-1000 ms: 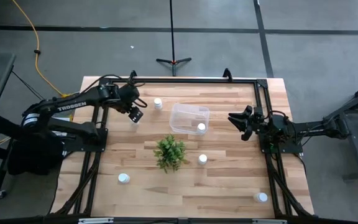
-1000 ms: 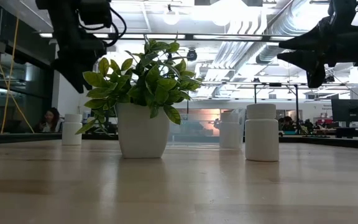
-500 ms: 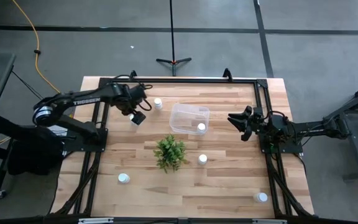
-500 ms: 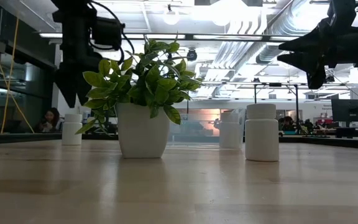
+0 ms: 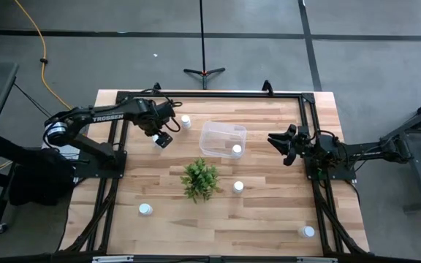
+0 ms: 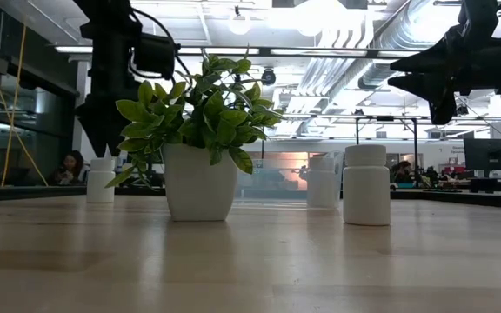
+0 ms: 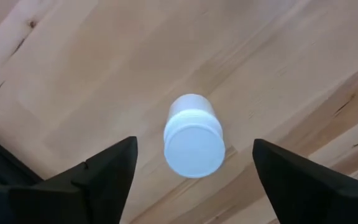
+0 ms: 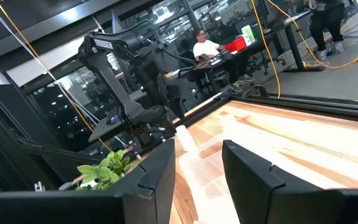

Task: Pick and place pill bottles into a basket
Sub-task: Put the white pill bottle in the transparent bin

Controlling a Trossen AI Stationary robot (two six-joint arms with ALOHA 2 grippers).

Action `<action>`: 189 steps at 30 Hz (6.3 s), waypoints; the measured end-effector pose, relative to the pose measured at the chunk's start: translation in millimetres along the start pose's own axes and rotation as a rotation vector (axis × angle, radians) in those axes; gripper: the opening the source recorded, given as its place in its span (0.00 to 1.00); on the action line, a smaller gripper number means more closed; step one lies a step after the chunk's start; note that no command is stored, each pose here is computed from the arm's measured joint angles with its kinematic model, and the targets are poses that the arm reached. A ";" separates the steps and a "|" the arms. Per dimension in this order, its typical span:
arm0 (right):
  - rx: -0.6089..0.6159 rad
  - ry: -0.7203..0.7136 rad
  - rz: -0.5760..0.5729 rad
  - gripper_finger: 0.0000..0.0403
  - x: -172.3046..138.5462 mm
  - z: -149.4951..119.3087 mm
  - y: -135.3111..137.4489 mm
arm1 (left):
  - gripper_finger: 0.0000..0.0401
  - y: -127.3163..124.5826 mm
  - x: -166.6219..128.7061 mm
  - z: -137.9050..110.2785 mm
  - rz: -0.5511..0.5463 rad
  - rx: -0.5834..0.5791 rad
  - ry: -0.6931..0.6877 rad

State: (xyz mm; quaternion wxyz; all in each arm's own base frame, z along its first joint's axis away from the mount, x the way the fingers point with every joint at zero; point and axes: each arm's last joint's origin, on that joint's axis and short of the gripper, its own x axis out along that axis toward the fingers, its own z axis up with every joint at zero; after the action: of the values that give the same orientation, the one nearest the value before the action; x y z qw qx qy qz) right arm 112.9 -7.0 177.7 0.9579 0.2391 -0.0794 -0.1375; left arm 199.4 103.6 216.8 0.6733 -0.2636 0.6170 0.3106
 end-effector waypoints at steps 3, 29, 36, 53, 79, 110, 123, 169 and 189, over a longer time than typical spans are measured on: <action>0.000 0.000 0.000 0.31 0.0 0.0 0.0 | 0.92 -1.3 6.0 2.2 0.009 0.010 0.028; -0.001 0.000 0.000 0.31 0.0 0.0 0.0 | 0.87 -3.2 16.1 5.1 0.019 0.165 0.078; -0.002 0.003 -0.002 0.31 0.0 -0.2 -0.1 | 0.86 -3.3 16.2 5.2 0.014 0.190 0.077; -0.006 0.013 -0.007 0.31 0.0 -1.3 -0.7 | 0.85 -1.7 23.4 1.0 0.031 0.235 0.089; -0.005 0.013 -0.007 0.31 0.0 -1.3 -0.7 | 0.74 -2.8 23.6 3.0 0.017 0.233 0.070; -0.005 0.012 -0.007 0.31 0.0 -1.2 -0.7 | 0.49 -3.5 23.3 1.9 -0.021 0.278 0.085; -0.006 0.012 -0.008 0.31 0.0 -1.2 -0.7 | 0.49 -2.7 23.1 -1.0 -0.023 0.296 0.117; -0.009 0.015 -0.017 0.31 0.0 -1.7 -1.2 | 0.49 -7.2 -33.5 14.1 -0.214 0.226 -0.099; -0.009 0.015 -0.018 0.31 0.0 -1.8 -1.3 | 0.49 -16.3 -76.7 36.1 -0.385 0.245 -0.290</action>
State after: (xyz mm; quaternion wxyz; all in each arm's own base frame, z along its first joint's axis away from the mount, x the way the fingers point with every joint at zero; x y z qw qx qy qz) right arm 113.0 -7.3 175.6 0.9583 0.2365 -0.0694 -0.1445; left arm 232.1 112.2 296.2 0.8283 -0.2453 0.4855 0.1343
